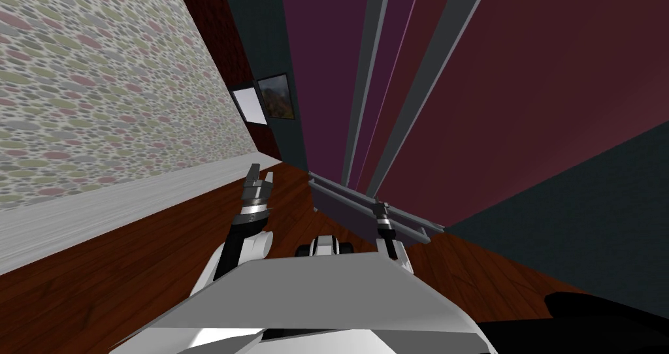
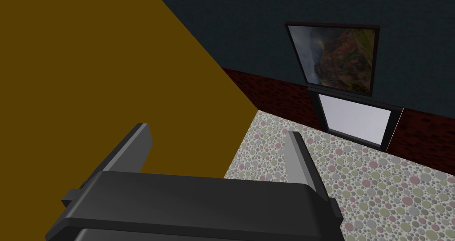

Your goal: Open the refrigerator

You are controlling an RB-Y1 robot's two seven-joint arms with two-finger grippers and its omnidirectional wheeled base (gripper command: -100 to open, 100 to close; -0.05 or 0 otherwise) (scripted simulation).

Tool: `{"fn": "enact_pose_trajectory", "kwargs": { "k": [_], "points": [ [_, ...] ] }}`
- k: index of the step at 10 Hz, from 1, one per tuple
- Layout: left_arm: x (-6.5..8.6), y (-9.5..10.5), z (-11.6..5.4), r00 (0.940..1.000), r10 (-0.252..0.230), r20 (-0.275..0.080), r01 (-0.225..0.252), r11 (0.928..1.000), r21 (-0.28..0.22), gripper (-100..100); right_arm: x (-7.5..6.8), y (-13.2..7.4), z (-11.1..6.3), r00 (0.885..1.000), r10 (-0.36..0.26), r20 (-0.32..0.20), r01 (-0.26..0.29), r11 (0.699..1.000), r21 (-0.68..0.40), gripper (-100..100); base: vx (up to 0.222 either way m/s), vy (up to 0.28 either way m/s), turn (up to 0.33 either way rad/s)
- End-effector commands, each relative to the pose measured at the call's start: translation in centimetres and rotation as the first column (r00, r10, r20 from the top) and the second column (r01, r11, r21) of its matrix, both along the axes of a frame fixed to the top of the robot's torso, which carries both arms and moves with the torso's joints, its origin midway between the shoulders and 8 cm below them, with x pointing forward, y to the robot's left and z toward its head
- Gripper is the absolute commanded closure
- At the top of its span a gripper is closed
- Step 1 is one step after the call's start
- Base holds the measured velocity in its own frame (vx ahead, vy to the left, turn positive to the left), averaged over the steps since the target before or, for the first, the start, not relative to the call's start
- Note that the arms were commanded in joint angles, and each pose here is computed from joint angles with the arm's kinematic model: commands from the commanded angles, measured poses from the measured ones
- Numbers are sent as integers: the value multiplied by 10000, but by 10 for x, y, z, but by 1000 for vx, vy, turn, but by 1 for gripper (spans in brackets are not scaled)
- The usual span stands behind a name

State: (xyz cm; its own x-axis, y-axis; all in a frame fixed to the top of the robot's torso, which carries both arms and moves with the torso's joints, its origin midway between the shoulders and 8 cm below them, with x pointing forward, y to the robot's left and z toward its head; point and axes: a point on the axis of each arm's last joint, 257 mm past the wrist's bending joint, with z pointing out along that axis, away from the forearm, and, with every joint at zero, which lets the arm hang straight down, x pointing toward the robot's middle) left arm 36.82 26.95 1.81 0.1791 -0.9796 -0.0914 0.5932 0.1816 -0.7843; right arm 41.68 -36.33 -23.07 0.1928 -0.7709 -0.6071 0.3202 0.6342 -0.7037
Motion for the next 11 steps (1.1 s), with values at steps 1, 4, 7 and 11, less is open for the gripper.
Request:
{"fn": "enact_pose_trajectory", "kwargs": {
  "k": [1, 4, 7, 11],
  "points": [
    [0, 0, 0, 10000, 0, 0, 0, 10000, 0, 0, 1, -17, 9, 9999, 104, -45, -107, 9977, -671, -100, 0, 0, 0],
    [0, 0, 0, 10000, 0, 0, 0, 10000, 0, 0, 3, -32, 19, 9997, 203, -99, -214, 9917, -1268, -100, -5, 6, 2],
    [0, 0, 0, 10000, 0, 0, 0, 10000, 0, 0, 14, -35, 28, 9994, 314, -138, -329, 9922, -1201, -100, -18, 30, 12],
    [0, 0, 0, 10000, 0, 1, 0, 10000, -1, 0, 20, -16, 21, 9995, 294, -82, -297, 9989, -354, -100, -31, 45, 8]
  ]
}}
